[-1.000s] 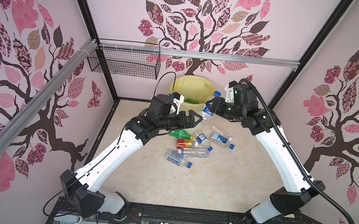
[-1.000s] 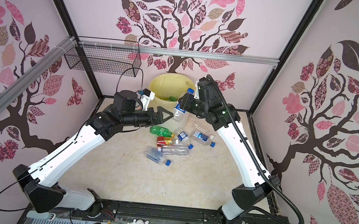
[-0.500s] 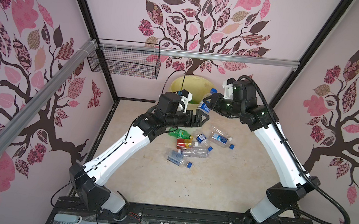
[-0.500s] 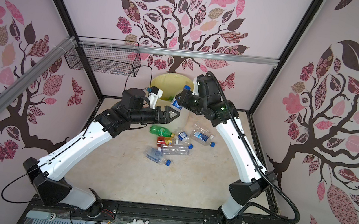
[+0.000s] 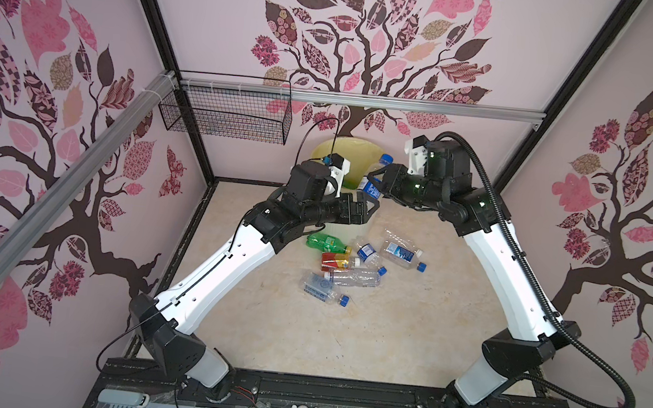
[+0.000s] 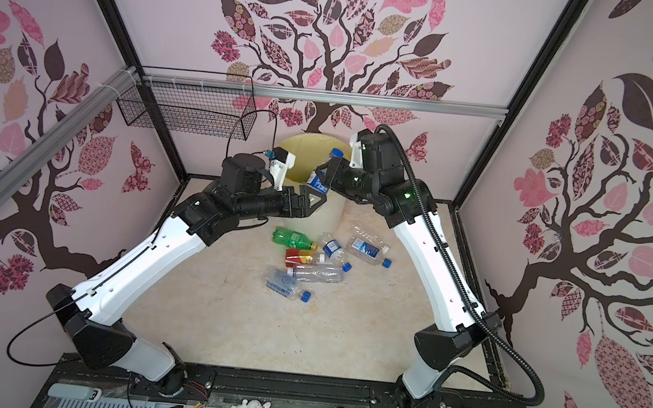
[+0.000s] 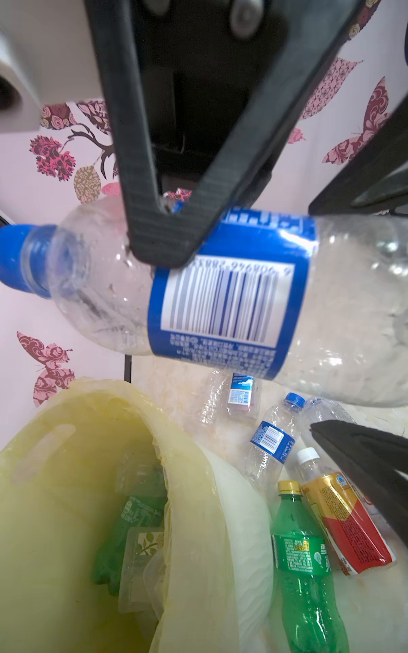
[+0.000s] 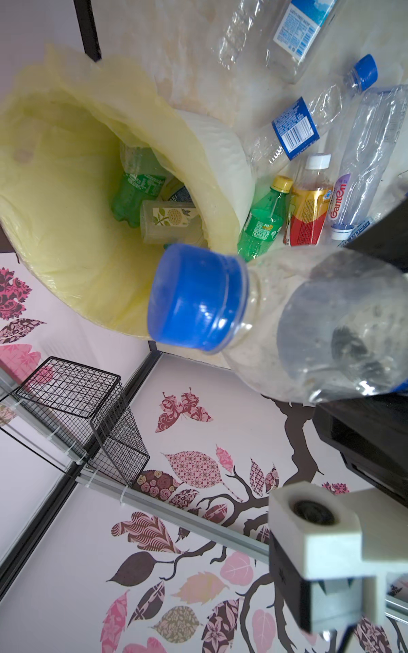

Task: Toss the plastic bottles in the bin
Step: 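Lift the blue-label bottle with right gripper toward the left gripper, then grasp the blue-label bottle with left gripper, raise over bin while right opens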

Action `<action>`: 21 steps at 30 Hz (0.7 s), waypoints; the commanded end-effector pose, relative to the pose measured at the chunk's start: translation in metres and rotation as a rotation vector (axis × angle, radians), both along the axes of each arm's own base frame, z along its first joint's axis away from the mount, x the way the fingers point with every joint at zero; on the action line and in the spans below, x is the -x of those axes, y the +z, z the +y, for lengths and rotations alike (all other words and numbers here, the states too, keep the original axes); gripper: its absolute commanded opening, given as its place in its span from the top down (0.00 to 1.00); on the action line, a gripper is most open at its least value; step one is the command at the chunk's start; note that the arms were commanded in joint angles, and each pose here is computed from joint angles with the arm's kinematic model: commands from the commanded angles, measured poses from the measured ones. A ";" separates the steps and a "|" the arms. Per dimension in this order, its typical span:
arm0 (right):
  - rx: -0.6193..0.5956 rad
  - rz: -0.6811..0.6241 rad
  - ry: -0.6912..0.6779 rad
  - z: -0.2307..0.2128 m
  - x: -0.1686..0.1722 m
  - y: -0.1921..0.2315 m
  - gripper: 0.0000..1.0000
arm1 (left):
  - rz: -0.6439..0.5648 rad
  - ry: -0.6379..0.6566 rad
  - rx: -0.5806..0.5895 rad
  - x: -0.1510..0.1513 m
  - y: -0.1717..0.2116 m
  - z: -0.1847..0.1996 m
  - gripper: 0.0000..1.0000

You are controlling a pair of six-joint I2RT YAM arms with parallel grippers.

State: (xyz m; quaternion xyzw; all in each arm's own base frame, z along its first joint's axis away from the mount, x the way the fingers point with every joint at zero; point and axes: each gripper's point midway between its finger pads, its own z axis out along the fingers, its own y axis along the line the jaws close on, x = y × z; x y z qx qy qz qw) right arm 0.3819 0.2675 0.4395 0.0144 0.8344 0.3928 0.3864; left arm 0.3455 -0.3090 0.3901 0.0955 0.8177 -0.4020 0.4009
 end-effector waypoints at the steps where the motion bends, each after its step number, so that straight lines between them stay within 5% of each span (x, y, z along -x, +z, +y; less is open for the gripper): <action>1: -0.028 0.019 0.020 0.006 -0.001 0.003 0.51 | -0.048 0.003 0.009 -0.005 0.015 0.000 0.14; 9: -0.030 0.016 0.030 0.005 0.004 0.006 0.48 | -0.057 0.004 0.025 -0.005 0.020 0.000 0.39; 12: -0.018 0.012 0.026 0.003 0.005 0.005 0.40 | -0.050 0.019 0.019 -0.005 0.019 0.003 0.47; 21: -0.019 -0.053 -0.006 -0.012 0.004 0.035 0.05 | -0.079 0.151 -0.101 -0.013 0.021 0.036 0.49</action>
